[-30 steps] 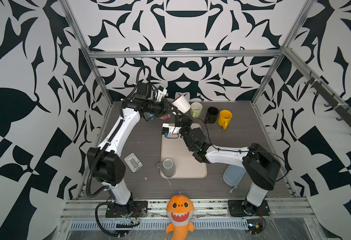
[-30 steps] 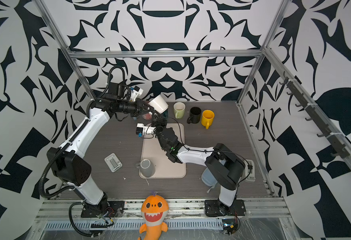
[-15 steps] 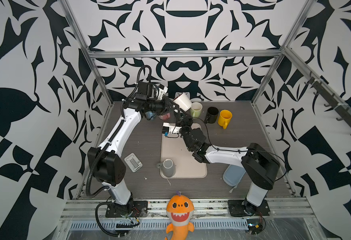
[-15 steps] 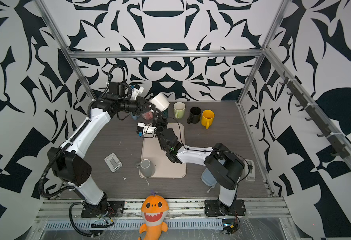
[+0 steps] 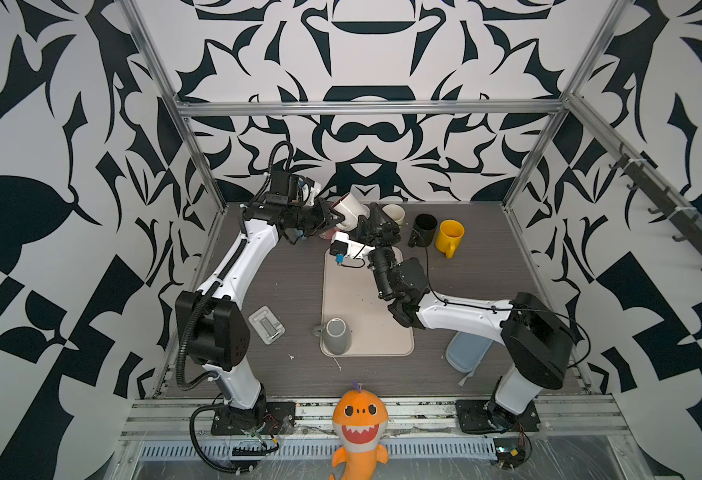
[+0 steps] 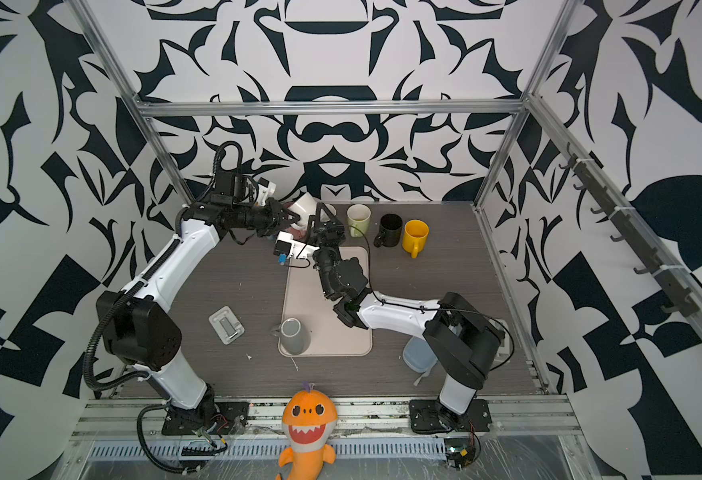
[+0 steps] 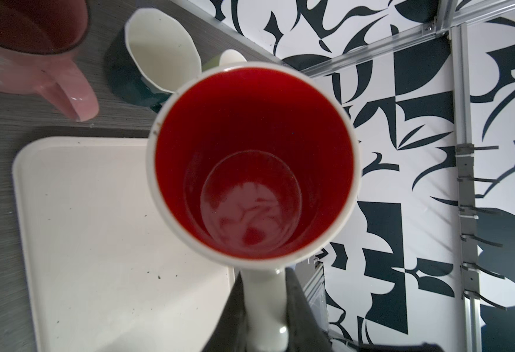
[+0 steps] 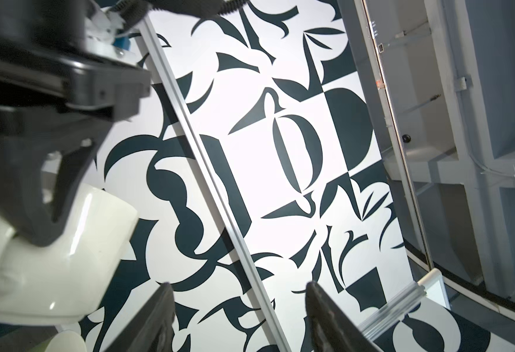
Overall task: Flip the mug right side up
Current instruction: 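Carry the white mug with the left gripper while the right gripper withdraws, then lower the white mug upright beside the blue mug with the left gripper, then open the left gripper and move it toward the gray mug on the tray, then close the left gripper on the gray mug's handle on the tray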
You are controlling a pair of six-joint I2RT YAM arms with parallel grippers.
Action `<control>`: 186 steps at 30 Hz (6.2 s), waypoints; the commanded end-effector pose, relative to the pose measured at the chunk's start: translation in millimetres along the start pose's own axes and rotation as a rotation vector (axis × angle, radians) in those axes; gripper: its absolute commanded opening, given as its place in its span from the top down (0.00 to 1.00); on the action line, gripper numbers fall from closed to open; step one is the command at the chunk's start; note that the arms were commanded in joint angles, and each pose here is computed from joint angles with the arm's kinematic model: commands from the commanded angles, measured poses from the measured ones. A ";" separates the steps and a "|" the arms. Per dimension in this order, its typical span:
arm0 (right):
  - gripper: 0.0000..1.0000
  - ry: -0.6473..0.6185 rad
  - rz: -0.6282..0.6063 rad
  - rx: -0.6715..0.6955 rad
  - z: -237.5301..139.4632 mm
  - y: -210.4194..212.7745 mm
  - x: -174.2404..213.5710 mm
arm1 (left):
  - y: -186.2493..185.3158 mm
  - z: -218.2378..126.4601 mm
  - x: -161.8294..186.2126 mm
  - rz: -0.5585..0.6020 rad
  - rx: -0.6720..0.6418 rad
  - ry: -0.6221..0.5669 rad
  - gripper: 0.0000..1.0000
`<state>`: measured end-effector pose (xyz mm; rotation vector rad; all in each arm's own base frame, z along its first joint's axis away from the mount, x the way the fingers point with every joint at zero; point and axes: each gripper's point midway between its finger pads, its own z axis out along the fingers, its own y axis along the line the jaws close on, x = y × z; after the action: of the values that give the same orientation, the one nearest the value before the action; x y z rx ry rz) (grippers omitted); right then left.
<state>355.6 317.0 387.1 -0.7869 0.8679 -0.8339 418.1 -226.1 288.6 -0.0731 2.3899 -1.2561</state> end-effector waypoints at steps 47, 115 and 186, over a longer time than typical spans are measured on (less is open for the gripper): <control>0.22 0.578 1.634 -0.861 -25.2 26.7 79.8 | 176.9 -38.4 27.1 0.442 -0.691 -0.537 1.00; 0.22 0.657 1.706 -0.860 -33.6 50.6 96.3 | 121.2 -110.5 65.8 0.255 -0.710 -0.599 0.50; 0.18 0.942 1.523 -0.815 -94.6 107.8 112.1 | 157.6 -61.8 270.9 -1.435 -0.545 -0.397 0.38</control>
<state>340.4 240.5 202.8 -0.1153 2.3125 0.6559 170.5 -158.9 100.0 -1.8629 2.3538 -0.7457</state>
